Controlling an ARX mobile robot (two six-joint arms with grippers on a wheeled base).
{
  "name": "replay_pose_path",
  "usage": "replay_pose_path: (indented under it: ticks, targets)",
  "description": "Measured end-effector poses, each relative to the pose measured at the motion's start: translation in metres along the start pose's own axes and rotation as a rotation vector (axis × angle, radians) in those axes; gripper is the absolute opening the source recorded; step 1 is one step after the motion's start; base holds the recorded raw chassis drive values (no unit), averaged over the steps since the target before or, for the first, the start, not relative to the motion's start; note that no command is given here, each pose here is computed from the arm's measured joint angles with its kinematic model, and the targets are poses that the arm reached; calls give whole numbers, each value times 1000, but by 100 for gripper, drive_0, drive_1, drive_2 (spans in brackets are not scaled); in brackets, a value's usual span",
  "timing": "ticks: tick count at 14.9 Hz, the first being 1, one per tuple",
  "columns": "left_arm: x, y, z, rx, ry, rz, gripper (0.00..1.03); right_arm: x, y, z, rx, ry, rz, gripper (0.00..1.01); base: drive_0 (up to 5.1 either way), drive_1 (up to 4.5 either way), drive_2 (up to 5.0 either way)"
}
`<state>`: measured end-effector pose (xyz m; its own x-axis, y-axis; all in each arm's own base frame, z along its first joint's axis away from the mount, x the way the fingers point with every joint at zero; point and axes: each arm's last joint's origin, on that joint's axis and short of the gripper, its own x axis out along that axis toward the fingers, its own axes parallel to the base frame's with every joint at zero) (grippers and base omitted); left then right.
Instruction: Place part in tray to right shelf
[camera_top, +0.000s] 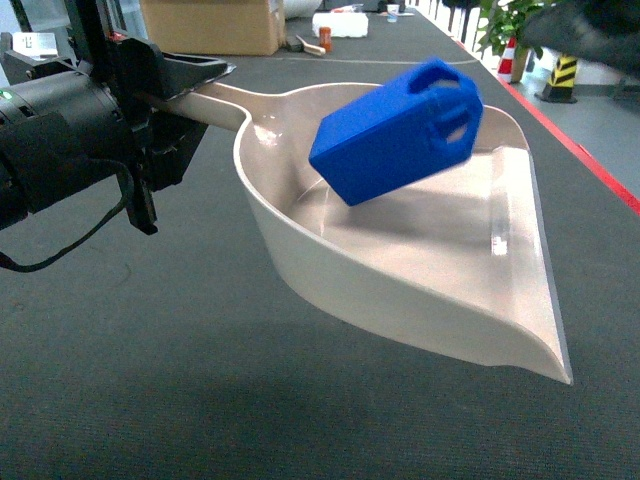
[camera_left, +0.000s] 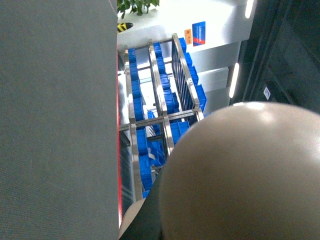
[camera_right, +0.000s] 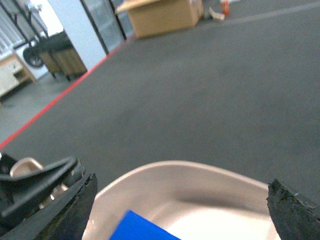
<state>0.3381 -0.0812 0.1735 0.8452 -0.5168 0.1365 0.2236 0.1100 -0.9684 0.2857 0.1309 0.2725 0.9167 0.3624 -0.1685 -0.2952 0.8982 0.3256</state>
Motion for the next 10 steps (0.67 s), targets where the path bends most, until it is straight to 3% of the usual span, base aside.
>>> replay_pose_path:
  ticks: [2,3,4,5,6,7,8,10]
  targets:
    - [0,0,0,2,0,0,14,-24,-4,23,-40,-194,-32,97,0,0,0]
    - [0,0,0,1,0,0,14,-44,-11,38,-78,-345,-98,98,0,0,0]
    - [0,0,0,1,0,0,14,-65,-20,44,-129,-497,-191,98,0,0,0]
    - [0,0,0,0,-1,1,14,-86,-31,42,-245,-604,-248,98,0,0,0]
    - [0,0,0,1,0,0,14,-101,-42,33,-367,-644,-269,98,0,0,0]
    - [0,0,0,1,0,0,14,-113,-52,16,-483,-596,-261,98,0,0,0]
    - [0,0,0,1,0,1,14,-111,-53,8,-544,-557,-258,98,0,0,0]
    - [0,0,0,-1,4,4,14,-108,-54,7,-581,-541,-256,98,484,-257,-257]
